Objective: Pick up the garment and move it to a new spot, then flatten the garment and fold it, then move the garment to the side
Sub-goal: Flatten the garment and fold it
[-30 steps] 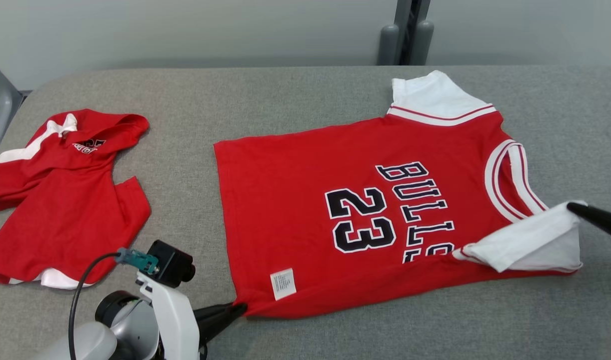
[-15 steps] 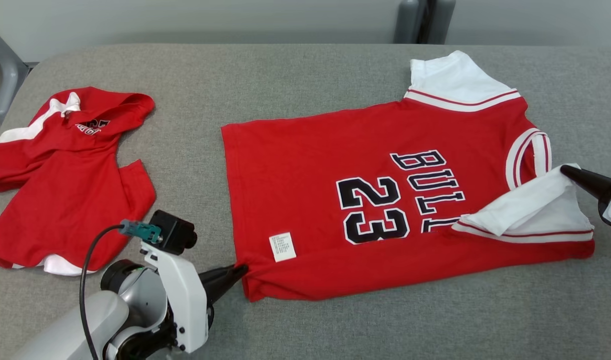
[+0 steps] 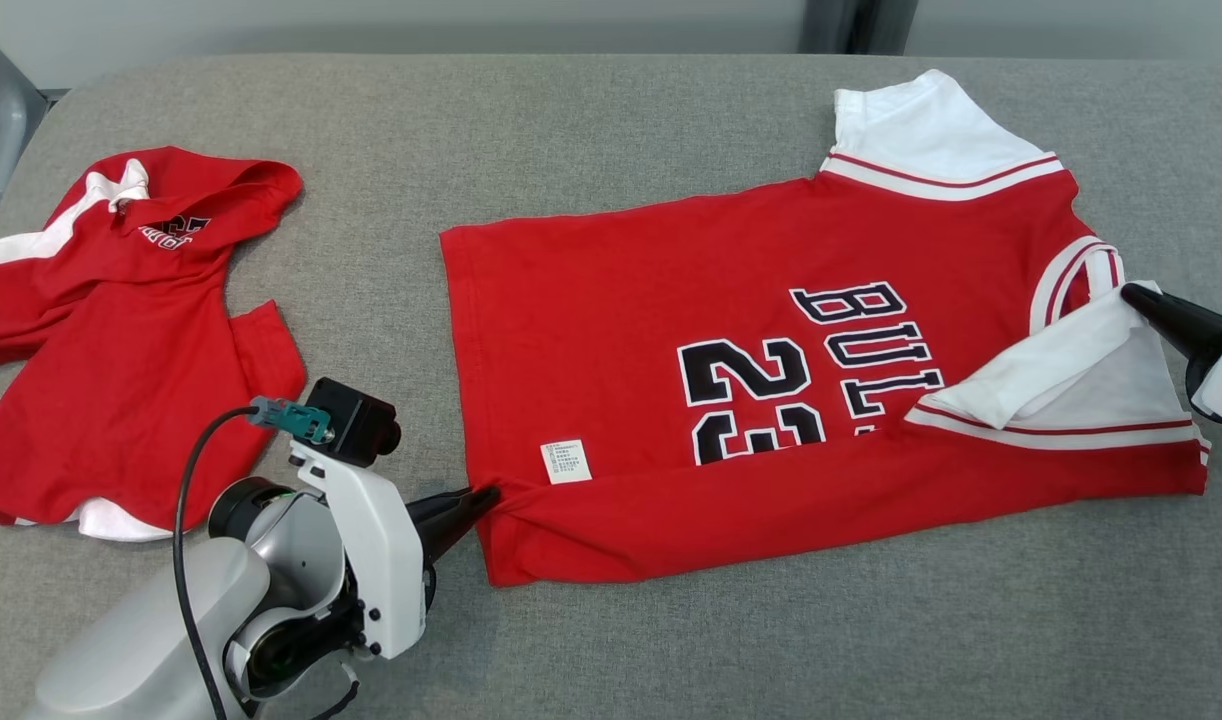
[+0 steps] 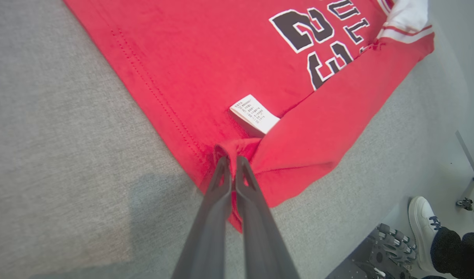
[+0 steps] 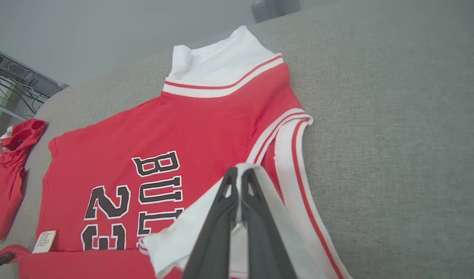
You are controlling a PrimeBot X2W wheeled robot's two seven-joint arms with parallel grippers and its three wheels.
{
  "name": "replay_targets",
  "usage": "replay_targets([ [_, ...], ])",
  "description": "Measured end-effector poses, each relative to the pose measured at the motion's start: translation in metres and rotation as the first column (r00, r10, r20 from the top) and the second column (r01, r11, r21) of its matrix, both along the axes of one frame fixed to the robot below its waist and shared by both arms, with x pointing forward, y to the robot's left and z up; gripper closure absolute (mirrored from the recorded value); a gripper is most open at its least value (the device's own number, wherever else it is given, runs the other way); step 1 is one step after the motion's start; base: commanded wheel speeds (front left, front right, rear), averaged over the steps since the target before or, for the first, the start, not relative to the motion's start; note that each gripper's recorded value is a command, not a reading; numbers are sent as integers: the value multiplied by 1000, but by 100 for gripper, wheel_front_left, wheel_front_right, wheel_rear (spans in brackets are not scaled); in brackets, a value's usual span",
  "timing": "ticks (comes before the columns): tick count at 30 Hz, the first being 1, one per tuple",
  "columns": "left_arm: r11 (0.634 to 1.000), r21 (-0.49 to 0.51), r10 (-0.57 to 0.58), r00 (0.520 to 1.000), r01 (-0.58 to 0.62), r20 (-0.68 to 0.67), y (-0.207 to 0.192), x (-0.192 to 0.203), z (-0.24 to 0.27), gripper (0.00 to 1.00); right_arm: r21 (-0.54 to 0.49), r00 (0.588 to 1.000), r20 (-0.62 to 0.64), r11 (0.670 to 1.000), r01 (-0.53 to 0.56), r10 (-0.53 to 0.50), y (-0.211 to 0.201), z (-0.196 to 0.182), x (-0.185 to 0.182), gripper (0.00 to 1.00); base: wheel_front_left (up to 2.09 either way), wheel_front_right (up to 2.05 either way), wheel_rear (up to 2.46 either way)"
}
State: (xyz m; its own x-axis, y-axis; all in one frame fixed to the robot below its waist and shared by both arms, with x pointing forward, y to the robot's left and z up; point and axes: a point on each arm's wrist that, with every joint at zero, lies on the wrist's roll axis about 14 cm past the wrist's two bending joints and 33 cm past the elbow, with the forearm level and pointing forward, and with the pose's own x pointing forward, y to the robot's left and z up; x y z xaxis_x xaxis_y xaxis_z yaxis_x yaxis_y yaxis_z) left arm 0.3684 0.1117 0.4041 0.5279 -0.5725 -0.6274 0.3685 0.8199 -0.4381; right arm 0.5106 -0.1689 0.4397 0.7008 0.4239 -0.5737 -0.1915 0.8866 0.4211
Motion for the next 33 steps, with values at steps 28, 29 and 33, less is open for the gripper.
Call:
replay_targets([
  [28,999,23,32,999,-33,22,4,14,-10,100,0,997,76,1000,23,-23,2,2,15,100,0,0,0],
  [29,999,22,31,999,-32,22,4,14,-10,100,-2,997,78,1000,22,-22,1,2,15,100,0,0,0],
  [33,1000,18,23,999,-23,28,1,12,-10,90,9,995,88,999,46,-46,-3,3,19,99,0,0,0],
])
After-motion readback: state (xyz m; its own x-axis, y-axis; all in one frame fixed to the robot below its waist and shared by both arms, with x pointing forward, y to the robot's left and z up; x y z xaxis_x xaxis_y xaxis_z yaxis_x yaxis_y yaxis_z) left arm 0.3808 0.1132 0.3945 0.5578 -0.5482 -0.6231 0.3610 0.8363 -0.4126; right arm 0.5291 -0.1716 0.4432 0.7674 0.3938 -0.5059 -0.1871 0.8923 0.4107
